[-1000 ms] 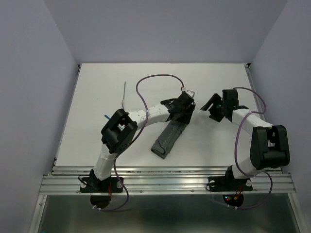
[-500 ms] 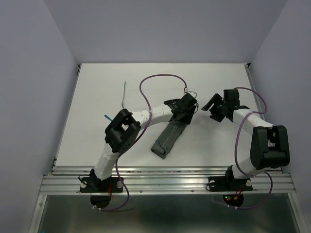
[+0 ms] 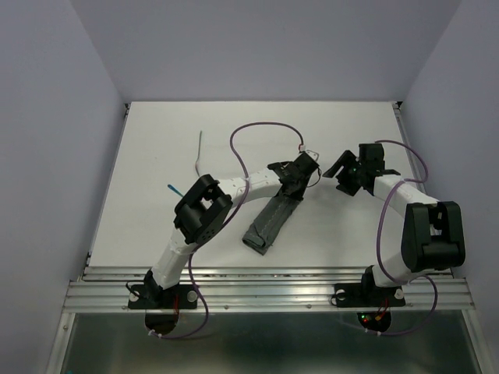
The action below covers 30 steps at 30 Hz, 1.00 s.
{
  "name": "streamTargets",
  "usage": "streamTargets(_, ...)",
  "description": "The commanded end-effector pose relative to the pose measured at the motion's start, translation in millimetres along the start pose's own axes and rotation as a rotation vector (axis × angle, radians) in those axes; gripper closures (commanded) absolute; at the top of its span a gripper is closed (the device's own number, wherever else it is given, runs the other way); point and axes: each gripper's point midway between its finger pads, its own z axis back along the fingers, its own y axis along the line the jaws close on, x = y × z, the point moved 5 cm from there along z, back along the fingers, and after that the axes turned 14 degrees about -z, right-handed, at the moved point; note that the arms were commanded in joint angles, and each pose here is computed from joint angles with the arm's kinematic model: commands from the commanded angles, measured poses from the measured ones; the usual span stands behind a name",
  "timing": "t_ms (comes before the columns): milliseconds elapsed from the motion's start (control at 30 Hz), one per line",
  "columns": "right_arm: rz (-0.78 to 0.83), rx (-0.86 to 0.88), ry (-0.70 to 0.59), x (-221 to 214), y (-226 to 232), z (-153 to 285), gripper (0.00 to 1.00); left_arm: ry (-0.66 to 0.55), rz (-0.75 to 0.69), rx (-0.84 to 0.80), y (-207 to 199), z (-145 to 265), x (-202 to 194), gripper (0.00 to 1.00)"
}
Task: Fold the napkin into a case and place the utensils inside
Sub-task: Pick up the top corner of the smaller rectangle folded napkin from the center of the board.
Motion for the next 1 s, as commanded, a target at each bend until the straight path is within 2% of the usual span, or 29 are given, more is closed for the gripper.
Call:
streamTargets(0, 0.009, 0.014, -0.011, 2.7, 1.7, 4.6, 0.28, -0.03, -0.019, 0.0, -2.9, 4.9, 14.5, 0.7)
streamTargets(67, 0.01, 0.016, -0.01, 2.8, 2.3, 5.2, 0.28, -0.025, -0.023, -0.003, -3.2, 3.8, 13.2, 0.72)
streamTargets(133, 0.013, 0.02, -0.011, 3.4, 3.8, 6.2, 0.28, -0.019, -0.026, -0.005, -3.7, 2.1, 11.9, 0.8)
streamTargets(200, 0.014, 0.018, -0.012, 3.1, 3.3, 6.8, 0.28, -0.016, -0.028, -0.009, -4.3, 1.7, 11.9, 0.83)
streamTargets(233, 0.014, 0.018, -0.01, 2.8, 3.1, 6.5, 0.28, -0.012, -0.029, -0.008, -4.3, 0.6, 10.7, 0.9)
streamTargets(333, 0.017, 0.021, -0.008, 2.8, 3.8, 7.1, 0.28, -0.01, -0.029, -0.018, -5.0, 0.3, 10.7, 0.99)
streamTargets(500, 0.023, 0.023, -0.01, 2.7, 4.1, 8.9, 0.29, -0.023, -0.022, -0.036, -6.6, 4.5, 13.1, 1.0)
streamTargets(633, 0.025, 0.023, -0.015, 3.6, 4.6, 9.7, 0.29, -0.116, 0.024, -0.1, -7.9, 27.6, 31.1, 1.0)
streamTargets(800, 0.039, 0.037, 0.003, 2.0, 6.7, 10.4, 0.29, -0.17, 0.08, -0.154, -2.5, 43.1, 37.6, 1.0)
streamTargets(867, 0.044, 0.05, 0.022, 0.3, 8.8, 10.4, 0.29, -0.16, 0.076, -0.146, -1.4, 44.9, 38.3, 0.85)
streamTargets(900, 0.05, 0.052, 0.024, 0.4, 8.9, 9.9, 0.29, -0.151, 0.072, -0.142, -1.0, 44.1, 36.8, 0.7)
streamTargets(967, 0.053, 0.055, 0.031, -0.1, 9.6, 9.7, 0.28, -0.149, 0.065, -0.136, -0.5, 45.5, 37.0, 0.58)
